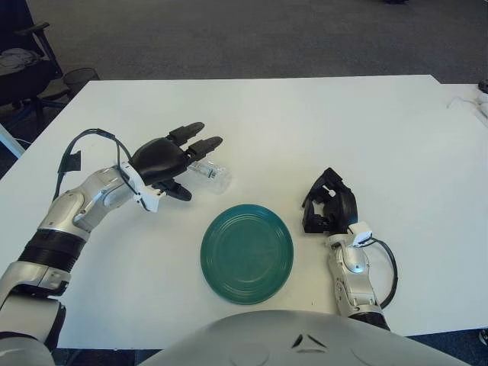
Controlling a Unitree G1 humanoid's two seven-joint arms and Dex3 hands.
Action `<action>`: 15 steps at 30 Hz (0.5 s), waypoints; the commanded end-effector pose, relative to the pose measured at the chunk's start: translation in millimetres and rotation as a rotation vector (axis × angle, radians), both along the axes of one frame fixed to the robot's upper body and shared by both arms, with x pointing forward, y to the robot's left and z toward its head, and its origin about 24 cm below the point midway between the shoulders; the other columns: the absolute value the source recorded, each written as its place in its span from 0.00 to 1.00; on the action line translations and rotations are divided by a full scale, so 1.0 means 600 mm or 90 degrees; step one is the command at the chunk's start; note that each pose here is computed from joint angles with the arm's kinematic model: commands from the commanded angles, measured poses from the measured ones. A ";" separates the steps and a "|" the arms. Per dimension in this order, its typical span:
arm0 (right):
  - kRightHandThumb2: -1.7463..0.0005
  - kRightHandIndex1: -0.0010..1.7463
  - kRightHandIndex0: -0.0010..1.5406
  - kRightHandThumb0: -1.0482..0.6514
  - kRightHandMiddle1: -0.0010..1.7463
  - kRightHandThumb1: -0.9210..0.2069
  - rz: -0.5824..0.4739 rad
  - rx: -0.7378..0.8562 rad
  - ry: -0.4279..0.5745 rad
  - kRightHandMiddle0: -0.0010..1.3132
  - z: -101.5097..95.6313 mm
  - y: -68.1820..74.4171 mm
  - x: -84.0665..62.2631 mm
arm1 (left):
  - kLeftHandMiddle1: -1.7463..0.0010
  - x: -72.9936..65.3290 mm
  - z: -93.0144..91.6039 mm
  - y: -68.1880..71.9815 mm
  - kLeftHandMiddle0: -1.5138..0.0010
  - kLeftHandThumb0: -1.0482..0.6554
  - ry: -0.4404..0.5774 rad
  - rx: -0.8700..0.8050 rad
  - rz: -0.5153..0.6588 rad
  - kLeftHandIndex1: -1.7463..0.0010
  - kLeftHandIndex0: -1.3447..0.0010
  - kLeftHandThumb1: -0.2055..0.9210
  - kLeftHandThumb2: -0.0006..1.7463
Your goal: Put the bottle into the plate.
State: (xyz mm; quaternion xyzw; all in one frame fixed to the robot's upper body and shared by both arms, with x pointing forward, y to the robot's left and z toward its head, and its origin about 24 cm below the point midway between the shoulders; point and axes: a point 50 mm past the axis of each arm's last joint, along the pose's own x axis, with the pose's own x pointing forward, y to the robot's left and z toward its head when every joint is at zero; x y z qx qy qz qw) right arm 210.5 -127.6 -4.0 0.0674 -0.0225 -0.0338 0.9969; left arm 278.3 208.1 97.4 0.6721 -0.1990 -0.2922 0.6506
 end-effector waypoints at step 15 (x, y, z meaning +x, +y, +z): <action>0.07 0.92 0.58 0.62 1.00 0.81 -0.010 0.020 0.157 0.47 -0.073 0.004 -0.042 | 0.99 0.026 -0.015 0.010 0.96 0.09 -0.004 0.051 0.026 0.85 1.00 0.66 0.32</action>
